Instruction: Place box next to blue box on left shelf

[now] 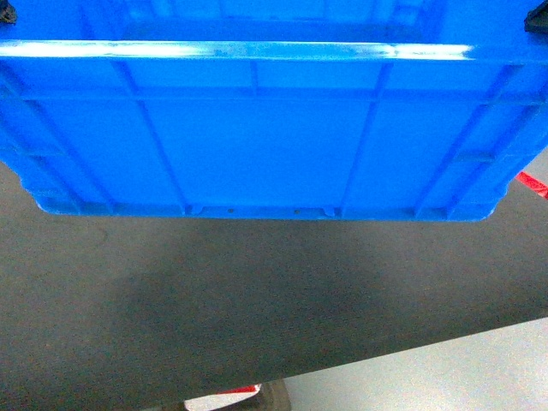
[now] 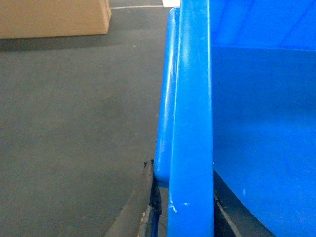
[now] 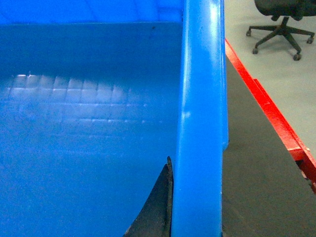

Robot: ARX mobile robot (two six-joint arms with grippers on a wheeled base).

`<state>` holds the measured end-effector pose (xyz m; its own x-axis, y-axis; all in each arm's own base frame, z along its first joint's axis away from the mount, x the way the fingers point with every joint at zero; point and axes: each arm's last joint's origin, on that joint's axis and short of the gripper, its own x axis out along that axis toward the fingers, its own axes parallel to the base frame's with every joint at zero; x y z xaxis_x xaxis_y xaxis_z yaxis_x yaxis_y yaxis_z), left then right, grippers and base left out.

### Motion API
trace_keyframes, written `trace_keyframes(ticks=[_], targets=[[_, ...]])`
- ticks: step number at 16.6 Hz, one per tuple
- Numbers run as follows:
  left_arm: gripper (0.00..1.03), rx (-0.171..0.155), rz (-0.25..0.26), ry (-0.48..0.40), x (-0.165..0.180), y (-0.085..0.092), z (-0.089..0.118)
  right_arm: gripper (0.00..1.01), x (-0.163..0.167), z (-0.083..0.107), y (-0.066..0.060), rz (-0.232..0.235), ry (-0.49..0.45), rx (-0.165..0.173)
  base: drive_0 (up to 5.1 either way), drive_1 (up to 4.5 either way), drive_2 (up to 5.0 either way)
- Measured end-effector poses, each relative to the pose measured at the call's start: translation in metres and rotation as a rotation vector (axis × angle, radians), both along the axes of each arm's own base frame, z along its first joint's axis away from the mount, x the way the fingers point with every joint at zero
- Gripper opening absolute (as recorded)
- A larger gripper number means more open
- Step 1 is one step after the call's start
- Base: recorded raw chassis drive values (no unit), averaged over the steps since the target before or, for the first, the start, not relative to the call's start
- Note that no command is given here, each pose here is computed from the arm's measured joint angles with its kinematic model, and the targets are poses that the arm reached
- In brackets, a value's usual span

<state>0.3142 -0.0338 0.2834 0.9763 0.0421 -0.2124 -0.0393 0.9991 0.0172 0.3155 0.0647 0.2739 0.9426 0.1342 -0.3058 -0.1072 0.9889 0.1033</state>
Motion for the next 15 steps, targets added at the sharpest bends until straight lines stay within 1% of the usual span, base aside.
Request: trace_keyframes(ticks=[15], targets=[[0.16, 0.0, 0.0, 0.0, 0.0, 0.0, 0.0, 0.07, 0.0, 0.0, 0.0, 0.0, 0.0, 0.0, 0.0, 0.0, 0.0]])
